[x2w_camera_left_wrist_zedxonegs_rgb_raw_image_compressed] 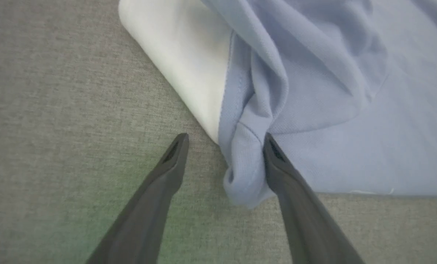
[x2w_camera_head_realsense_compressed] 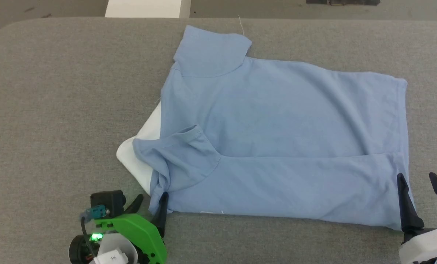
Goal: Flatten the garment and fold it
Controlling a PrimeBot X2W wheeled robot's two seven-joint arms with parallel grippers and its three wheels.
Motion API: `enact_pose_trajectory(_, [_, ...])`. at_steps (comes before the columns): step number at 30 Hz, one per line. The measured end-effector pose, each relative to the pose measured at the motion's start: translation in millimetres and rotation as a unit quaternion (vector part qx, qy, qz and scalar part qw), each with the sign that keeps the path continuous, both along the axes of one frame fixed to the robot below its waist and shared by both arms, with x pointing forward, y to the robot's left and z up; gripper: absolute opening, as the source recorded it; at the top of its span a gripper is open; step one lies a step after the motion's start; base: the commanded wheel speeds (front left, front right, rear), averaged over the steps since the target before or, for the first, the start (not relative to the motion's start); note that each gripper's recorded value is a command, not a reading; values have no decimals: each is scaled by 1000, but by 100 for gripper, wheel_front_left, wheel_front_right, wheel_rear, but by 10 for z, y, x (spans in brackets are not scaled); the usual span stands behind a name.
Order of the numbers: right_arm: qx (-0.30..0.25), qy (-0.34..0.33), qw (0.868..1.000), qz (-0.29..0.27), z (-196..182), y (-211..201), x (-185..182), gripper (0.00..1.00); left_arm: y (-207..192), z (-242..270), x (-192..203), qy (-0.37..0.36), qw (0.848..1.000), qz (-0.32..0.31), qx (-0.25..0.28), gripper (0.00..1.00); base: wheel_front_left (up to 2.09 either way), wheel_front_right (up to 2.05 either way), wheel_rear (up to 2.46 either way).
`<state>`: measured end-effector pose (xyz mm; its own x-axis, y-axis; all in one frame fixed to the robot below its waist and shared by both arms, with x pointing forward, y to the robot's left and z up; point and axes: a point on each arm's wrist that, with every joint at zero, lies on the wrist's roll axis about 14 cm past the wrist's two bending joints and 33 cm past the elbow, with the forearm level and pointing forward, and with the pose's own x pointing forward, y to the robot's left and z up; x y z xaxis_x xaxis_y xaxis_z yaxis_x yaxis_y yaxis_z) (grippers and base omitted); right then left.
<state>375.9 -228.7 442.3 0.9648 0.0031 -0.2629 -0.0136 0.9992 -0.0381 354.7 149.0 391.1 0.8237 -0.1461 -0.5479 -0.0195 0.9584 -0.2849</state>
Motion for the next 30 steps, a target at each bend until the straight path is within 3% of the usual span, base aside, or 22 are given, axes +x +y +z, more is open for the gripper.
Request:
enact_pose_trajectory(5, [-2,19,1000,-3,-117,-29,5,100,-74,-135,12,47,999,-14,-18,100,0,0,0])
enact_pose_trajectory(6, [-2,21,1000,-3,-130,-32,6,100,-76,-157,11,54,998,-18,-18,84,0,0,0])
enact_pose_trajectory(7, [-3,23,1000,-3,-143,-37,7,100,-82,-176,17,59,998,-22,-17,35,0,0,0])
enact_pose_trajectory(8, [-4,25,1000,-2,-154,-41,12,100,-84,-184,27,61,998,-23,-17,0,0,0,0])
enact_pose_trajectory(18, [-13,38,999,31,-55,-31,223,100,-82,-92,120,36,999,-20,-34,0,0,0,0])
enact_pose_trajectory(24, [-4,135,991,20,-242,-168,139,100,68,-39,155,17,999,19,-25,0,0,0,0])
enact_pose_trajectory(30, [23,256,966,12,-600,-138,-190,100,57,-54,145,20,999,18,-25,0,0,0,0])
